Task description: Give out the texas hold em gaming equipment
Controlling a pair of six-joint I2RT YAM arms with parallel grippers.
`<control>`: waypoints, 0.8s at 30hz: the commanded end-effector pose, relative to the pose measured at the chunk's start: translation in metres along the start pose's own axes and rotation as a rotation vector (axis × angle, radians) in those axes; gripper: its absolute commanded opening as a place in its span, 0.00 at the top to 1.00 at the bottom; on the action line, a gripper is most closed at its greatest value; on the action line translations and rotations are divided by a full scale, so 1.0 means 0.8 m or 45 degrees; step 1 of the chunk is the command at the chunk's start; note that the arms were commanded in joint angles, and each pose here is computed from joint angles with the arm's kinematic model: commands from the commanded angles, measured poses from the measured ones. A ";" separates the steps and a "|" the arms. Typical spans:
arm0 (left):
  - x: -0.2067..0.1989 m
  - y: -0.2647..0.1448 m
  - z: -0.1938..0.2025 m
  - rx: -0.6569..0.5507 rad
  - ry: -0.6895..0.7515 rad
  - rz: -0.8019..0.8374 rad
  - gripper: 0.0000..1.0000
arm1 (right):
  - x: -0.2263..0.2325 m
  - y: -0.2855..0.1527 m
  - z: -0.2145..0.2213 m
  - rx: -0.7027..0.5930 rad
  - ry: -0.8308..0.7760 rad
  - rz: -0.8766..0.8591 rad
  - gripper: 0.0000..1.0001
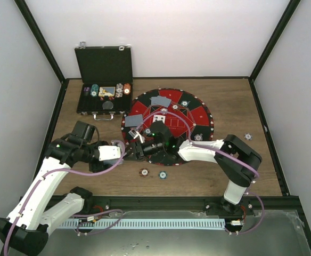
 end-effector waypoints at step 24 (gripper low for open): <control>-0.001 -0.013 -0.006 -0.033 0.034 -0.027 0.92 | -0.051 0.018 0.005 0.026 0.200 -0.021 0.48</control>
Point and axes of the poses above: each gripper's point midway between its finger pads, its own y axis out along the fingers, its own x axis along the line the jaws close on, z = x × y, the point moved 9 cm from there along -y, back along the fingers, and after that the axes turned 5 degrees about -y, right-handed, at the moved point
